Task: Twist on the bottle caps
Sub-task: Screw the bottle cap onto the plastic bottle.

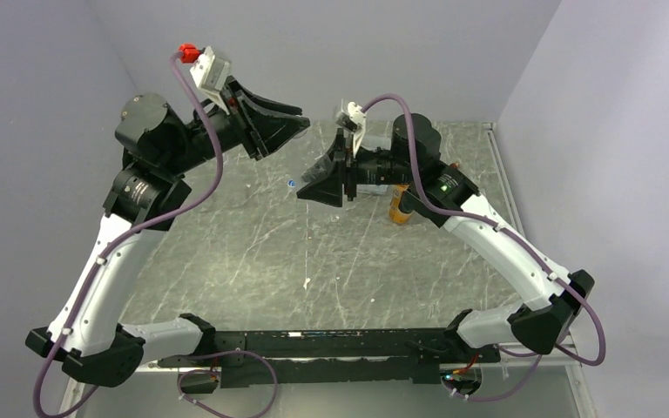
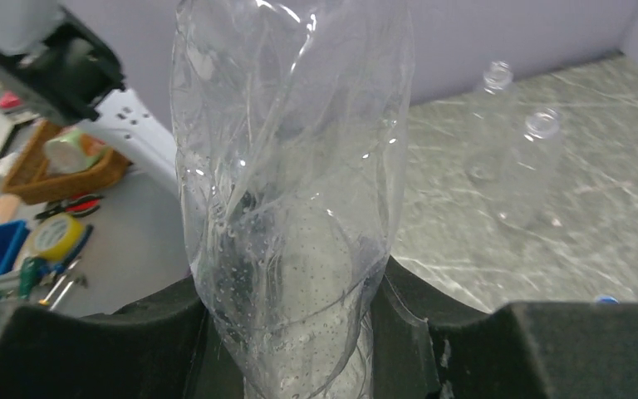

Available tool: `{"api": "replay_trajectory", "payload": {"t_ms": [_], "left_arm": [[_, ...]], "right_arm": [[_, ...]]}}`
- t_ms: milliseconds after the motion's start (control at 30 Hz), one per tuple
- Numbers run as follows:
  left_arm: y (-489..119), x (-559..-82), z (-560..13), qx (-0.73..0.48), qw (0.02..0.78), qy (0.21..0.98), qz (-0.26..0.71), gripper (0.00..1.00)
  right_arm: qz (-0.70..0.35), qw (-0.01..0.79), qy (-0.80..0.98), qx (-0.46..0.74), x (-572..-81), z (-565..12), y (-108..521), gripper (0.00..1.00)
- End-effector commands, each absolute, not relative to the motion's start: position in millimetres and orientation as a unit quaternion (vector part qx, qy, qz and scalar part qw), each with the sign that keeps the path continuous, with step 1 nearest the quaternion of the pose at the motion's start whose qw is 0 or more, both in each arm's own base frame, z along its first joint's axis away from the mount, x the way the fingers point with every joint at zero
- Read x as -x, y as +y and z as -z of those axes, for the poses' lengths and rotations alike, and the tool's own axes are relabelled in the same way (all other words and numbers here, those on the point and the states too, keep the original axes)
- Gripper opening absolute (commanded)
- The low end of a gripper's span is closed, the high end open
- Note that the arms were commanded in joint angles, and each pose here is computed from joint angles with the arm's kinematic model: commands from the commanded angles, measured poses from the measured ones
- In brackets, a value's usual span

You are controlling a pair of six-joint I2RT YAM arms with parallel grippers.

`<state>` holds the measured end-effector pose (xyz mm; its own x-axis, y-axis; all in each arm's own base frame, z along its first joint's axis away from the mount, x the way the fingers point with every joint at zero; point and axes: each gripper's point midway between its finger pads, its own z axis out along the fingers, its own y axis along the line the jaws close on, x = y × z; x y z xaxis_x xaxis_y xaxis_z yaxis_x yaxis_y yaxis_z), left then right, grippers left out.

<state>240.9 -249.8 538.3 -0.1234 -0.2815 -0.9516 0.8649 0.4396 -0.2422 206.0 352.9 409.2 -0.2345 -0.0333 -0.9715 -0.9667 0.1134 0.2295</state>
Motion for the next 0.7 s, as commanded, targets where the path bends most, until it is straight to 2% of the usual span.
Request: {"api": "replay_trajectory", "payload": {"t_ms": [0, 433, 667], "left_arm": [[-253.4, -186.9, -560.8, -0.338, 0.594, 0.507, 0.526, 0.0], [-255.3, -116.6, -563.2, -0.464, 0.503, 0.407, 0.604, 0.0], [-253.3, -107.8, -562.0, -0.483, 0.492, 0.393, 0.608, 0.0]], "right_arm": [[-0.589, 0.457, 0.468, 0.474, -158.4, -467.3, 339.2, 0.0], [-0.662, 0.376, 0.361, 0.539, -115.5, -482.3, 331.4, 0.0], [-0.669, 0.358, 0.361, 0.542, -115.6, -481.7, 334.2, 0.0]]}}
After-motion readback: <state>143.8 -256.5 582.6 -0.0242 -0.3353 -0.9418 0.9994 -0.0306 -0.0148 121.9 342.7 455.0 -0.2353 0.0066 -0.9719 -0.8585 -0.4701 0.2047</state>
